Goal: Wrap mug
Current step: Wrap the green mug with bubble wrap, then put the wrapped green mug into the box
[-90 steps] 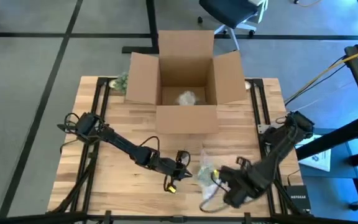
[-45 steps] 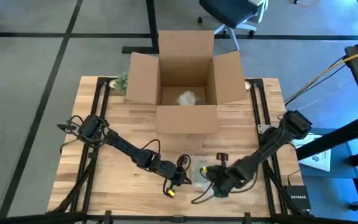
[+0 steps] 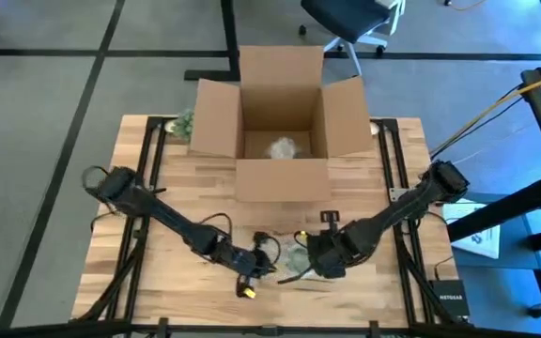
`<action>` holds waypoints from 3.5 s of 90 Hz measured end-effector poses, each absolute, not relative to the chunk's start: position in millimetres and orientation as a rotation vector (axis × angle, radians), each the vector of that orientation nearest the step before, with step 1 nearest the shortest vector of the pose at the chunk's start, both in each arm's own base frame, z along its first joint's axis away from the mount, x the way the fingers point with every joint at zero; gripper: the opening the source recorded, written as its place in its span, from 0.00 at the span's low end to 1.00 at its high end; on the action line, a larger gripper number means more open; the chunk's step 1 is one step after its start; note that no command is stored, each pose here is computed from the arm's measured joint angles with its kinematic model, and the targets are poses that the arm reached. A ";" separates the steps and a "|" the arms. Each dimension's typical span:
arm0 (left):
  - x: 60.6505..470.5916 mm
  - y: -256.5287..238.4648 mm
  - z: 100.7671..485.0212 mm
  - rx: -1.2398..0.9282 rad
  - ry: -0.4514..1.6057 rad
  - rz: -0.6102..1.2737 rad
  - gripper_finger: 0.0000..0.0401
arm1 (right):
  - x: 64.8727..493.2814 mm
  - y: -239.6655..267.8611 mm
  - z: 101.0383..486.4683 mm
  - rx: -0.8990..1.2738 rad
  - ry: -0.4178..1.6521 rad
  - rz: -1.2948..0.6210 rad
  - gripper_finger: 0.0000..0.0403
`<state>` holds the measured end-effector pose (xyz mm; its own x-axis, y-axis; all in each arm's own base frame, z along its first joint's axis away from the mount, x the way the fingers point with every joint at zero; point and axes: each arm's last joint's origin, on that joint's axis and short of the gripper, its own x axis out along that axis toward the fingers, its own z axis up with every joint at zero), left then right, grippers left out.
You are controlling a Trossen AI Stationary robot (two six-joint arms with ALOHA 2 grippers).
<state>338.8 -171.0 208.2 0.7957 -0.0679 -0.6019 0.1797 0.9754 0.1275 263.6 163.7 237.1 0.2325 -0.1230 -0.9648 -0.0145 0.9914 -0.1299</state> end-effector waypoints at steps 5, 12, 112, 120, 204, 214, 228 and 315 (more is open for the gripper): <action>324.1 -166.1 221.7 0.180 0.669 -0.048 0.00 | 260.2 169.7 245.9 -0.062 1.282 -0.074 0.00; 306.2 -154.7 227.3 0.179 0.719 0.087 0.00 | 256.6 177.6 252.5 -0.021 1.191 -0.110 0.00; 333.2 -148.2 178.7 0.002 0.339 -0.040 0.00 | 309.5 173.8 240.8 0.117 1.135 0.019 0.00; 331.4 -150.9 179.2 0.043 0.338 -0.027 0.00 | 306.8 174.1 259.9 0.130 1.154 0.052 0.00; 323.9 -154.3 169.0 0.089 0.446 -0.019 0.00 | 299.9 209.5 189.7 -0.025 1.199 0.111 0.55; 323.9 -154.5 169.0 0.068 0.446 -0.019 0.00 | 306.9 210.8 174.6 -0.042 1.205 0.104 0.41; 324.0 -154.6 169.3 0.064 0.443 -0.019 0.00 | 307.8 211.4 169.5 -0.056 1.214 0.099 0.07; 261.5 -186.5 227.6 0.013 0.395 0.055 0.00 | 323.3 203.2 428.3 -0.374 0.542 0.218 0.02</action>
<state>261.5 -186.5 227.6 0.9215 0.0566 -0.3842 -0.0514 0.9984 0.0238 323.3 203.2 428.3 0.8359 0.1034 -0.5391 -0.2983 0.9100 -0.2880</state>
